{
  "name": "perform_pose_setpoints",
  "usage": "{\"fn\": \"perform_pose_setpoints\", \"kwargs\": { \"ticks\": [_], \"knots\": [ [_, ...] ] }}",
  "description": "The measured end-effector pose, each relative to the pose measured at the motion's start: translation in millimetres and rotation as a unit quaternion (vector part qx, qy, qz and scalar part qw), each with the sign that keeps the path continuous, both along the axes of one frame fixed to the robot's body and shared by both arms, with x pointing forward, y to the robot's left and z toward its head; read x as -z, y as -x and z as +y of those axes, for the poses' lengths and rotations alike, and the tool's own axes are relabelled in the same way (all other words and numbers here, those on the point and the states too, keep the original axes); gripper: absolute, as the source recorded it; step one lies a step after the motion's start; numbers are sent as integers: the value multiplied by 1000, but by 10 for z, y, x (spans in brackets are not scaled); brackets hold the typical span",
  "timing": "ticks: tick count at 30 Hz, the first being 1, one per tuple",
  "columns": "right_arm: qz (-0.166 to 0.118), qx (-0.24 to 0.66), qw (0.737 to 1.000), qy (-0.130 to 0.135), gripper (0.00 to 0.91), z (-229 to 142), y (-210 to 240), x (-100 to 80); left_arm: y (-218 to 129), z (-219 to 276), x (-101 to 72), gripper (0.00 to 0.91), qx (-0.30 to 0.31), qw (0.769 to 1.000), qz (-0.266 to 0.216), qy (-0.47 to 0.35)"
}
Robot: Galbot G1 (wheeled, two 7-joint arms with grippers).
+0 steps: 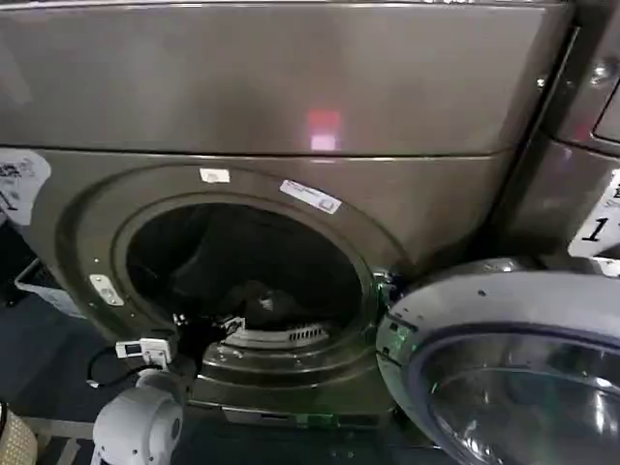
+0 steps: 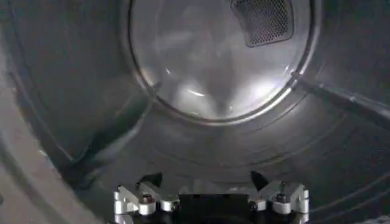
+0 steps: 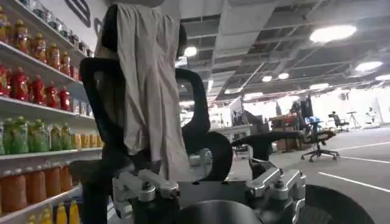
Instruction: Grasp the clothes from the dryer.
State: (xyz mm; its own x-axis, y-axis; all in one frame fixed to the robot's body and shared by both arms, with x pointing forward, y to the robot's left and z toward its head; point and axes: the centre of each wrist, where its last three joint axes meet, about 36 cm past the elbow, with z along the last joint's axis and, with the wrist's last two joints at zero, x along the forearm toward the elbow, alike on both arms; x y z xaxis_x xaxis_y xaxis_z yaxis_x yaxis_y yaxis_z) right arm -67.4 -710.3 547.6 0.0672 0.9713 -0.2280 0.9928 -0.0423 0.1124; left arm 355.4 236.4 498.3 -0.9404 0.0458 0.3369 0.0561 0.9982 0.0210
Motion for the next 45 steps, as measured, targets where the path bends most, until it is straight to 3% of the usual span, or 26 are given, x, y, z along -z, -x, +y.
{"fn": "perform_pose_setpoints", "kwargs": {
  "ticks": [8, 20, 27, 33, 36, 45],
  "knots": [
    [1, 0, 1000, 4, 907, 15, 10, 3, -169, -141, 13, 907, 8, 1000, -6, -7],
    [6, -7, 1000, 7, 907, 25, -28, -13, -833, -339, 126, 907, 25, 999, -1, -45],
    [10, -10, 1000, 12, 907, 38, -32, -65, -1166, -281, 65, 907, 93, 980, 20, -174],
    [13, -11, 1000, 15, 907, 38, -41, -95, -1324, -125, -16, 907, 183, 941, 97, -267],
    [13, -13, 1000, 17, 907, 45, -72, -103, -1372, -59, -52, 907, 244, 912, 103, -314],
    [16, -13, 1000, 19, 907, 55, -69, -118, -1578, 70, -110, 907, 428, 756, 57, -492]
  ]
}}
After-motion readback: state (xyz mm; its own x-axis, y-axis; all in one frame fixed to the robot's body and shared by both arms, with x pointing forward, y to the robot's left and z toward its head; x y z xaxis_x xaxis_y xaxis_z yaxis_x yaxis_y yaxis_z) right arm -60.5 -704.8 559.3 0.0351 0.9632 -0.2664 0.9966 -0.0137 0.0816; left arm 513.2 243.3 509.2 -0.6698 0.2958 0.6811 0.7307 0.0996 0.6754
